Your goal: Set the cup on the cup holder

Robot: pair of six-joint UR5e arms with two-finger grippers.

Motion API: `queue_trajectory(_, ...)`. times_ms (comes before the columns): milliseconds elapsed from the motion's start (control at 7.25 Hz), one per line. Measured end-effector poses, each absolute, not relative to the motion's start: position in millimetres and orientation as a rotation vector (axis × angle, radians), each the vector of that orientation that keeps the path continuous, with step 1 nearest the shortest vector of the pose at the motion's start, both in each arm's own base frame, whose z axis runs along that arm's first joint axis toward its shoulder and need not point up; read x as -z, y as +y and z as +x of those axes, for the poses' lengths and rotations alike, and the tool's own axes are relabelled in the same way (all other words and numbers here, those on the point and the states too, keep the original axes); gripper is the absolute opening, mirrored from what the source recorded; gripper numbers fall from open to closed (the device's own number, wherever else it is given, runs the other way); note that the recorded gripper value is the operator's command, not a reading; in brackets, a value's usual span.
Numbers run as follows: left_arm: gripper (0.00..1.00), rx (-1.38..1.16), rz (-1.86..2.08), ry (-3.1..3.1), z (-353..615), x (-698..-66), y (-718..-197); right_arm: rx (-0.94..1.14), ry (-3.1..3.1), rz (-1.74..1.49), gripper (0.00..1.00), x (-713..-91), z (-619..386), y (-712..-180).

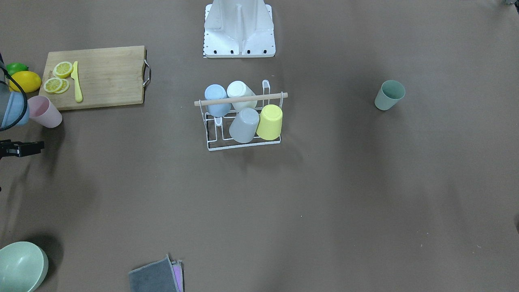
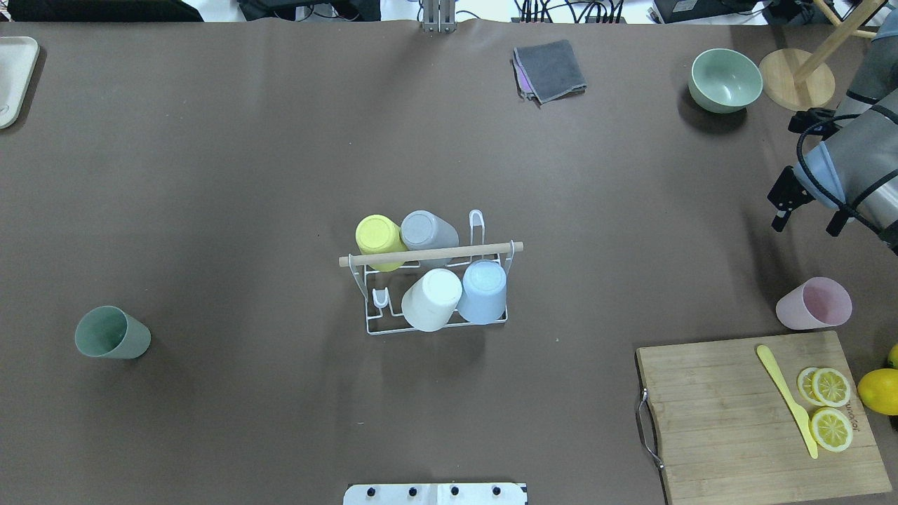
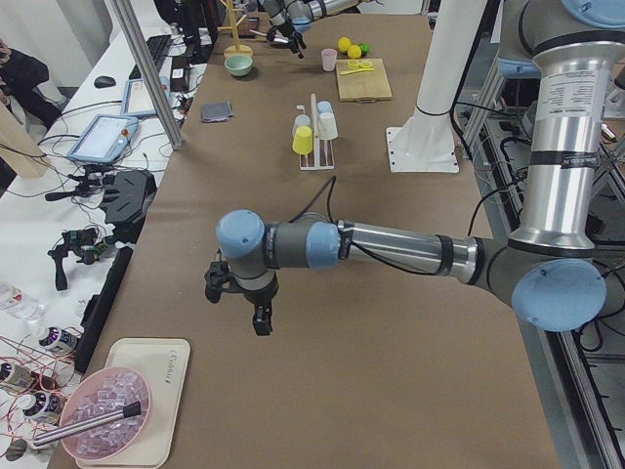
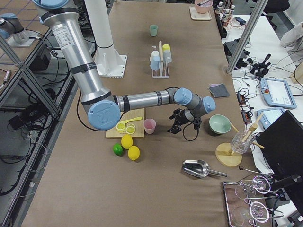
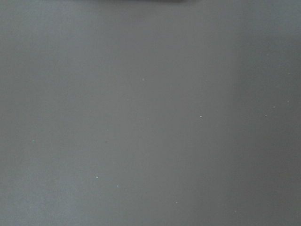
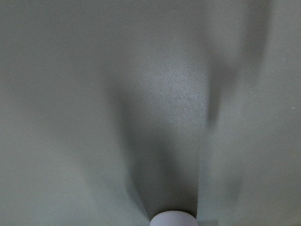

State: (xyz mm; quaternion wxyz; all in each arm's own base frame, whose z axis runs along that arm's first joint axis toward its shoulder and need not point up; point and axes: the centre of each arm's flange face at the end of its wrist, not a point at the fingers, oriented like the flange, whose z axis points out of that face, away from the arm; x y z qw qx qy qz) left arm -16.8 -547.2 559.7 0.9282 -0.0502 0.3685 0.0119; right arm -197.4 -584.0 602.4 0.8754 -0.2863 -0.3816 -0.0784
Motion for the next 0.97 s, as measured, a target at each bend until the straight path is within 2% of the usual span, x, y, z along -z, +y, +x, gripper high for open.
queue_trajectory(138, 0.98, -0.072, -0.134, 0.707, 15.0, -518.2, -576.6, 0.186, -0.791, -0.609, 0.98, -604.3, -202.0, -581.1)
queue_trajectory(414, 0.98, -0.182, -0.154, 0.650, 83.1, -470.0, -598.8, 0.217, -0.783, -0.622, 0.98, -604.7, -215.2, -576.1)
queue_trajectory(690, 0.98, -0.224, -0.185, 0.636, 136.9, -455.1, -602.5, 0.249, -0.778, -0.646, 0.98, -608.0, -224.2, -569.3)
queue_trajectory(966, 0.98, -0.226, -0.272, 0.662, 170.6, -472.3, -600.9, 0.263, -0.776, -0.677, 0.98, -611.9, -224.0, -563.3)
